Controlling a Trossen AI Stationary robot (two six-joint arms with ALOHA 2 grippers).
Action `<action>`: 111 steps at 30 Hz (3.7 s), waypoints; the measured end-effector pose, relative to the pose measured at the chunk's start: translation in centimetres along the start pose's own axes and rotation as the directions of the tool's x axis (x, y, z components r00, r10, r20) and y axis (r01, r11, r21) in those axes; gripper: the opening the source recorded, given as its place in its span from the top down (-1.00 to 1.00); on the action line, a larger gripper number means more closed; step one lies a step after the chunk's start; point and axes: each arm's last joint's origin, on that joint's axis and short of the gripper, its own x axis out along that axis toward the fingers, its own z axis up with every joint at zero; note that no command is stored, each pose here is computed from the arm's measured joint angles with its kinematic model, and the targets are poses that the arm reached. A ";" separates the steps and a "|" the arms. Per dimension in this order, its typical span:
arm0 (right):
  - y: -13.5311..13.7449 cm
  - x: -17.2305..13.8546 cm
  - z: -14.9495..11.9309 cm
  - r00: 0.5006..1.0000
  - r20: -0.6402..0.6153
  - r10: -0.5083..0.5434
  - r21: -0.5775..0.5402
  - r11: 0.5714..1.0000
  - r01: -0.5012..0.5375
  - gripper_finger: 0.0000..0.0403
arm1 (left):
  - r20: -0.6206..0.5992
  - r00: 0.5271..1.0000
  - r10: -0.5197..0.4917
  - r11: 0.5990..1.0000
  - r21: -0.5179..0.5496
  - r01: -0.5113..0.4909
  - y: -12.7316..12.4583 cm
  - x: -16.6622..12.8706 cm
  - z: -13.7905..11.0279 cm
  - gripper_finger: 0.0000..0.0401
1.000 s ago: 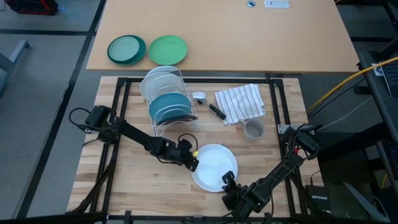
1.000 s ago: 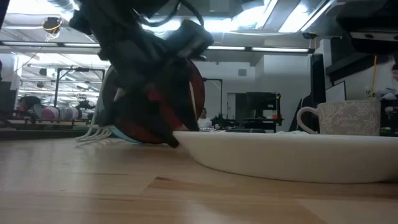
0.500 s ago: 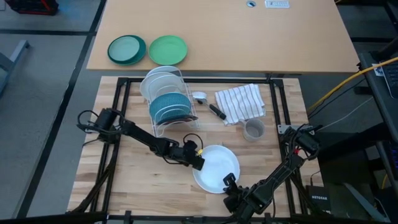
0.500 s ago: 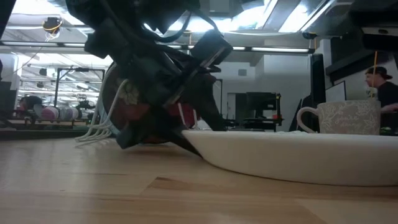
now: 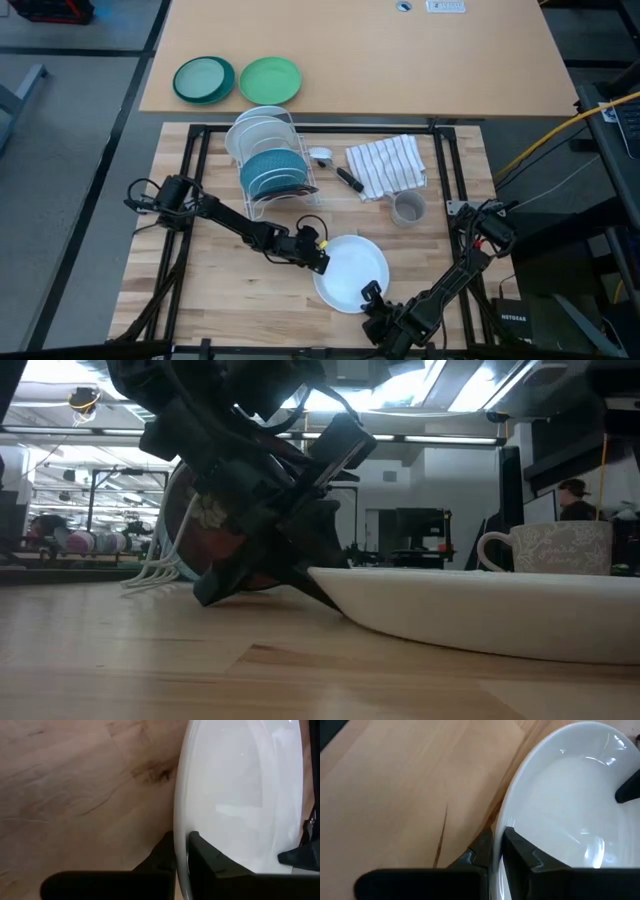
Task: Sort dishes
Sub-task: Put the white plate in the dish rack
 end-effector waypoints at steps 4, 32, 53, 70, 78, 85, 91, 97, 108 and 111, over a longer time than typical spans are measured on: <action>0.0 -1.0 0.1 0.999 0.015 0.040 -0.001 0.999 -0.040 0.83 | 0.001 1.000 -0.013 1.000 -0.006 0.013 -0.2 0.0 0.0 0.95; -1.9 -4.6 1.4 0.957 0.038 0.288 0.055 0.955 -0.290 0.64 | 0.033 0.996 -0.083 0.990 0.115 0.079 -0.7 0.1 0.6 1.00; -7.5 -13.8 4.0 0.989 -0.129 0.078 -0.048 0.995 -0.085 0.63 | 0.182 0.957 -0.225 0.839 0.536 0.095 -4.2 -1.4 2.1 1.00; -12.0 -21.2 5.7 0.999 -0.023 -0.041 -0.016 0.999 0.041 0.63 | 0.512 0.800 -0.314 0.647 0.732 -0.214 -9.0 -14.0 6.6 1.00; -13.2 -23.0 6.1 0.996 0.045 -0.073 -0.015 0.997 0.074 0.63 | 0.711 0.662 -0.236 0.622 0.634 -0.459 -8.8 -22.3 8.5 1.00; -13.5 -23.1 6.2 0.986 0.063 -0.156 -0.073 0.984 0.161 0.63 | 0.864 0.482 -0.147 0.611 0.463 -0.643 -7.8 -27.9 10.4 1.00; -13.7 -23.2 6.2 0.975 0.070 -0.212 -0.071 0.974 0.217 0.63 | 0.941 0.337 -0.020 0.541 0.294 -0.788 -6.4 -30.5 12.2 1.00; -13.7 -23.2 6.2 0.975 0.070 -0.212 -0.092 0.971 0.218 0.63 | 0.966 0.245 0.083 0.455 0.182 -0.872 -5.1 -31.3 14.4 1.00; -13.8 -23.2 6.2 0.971 0.072 -0.230 -0.095 0.967 0.236 0.63 | 0.951 0.193 0.241 0.264 0.127 -0.956 -2.3 -31.2 17.0 1.00; -13.8 -23.2 6.2 0.971 0.072 -0.230 -0.096 0.967 0.236 0.63 | 0.936 0.210 0.282 0.219 0.150 -0.964 -1.5 -31.0 17.2 1.00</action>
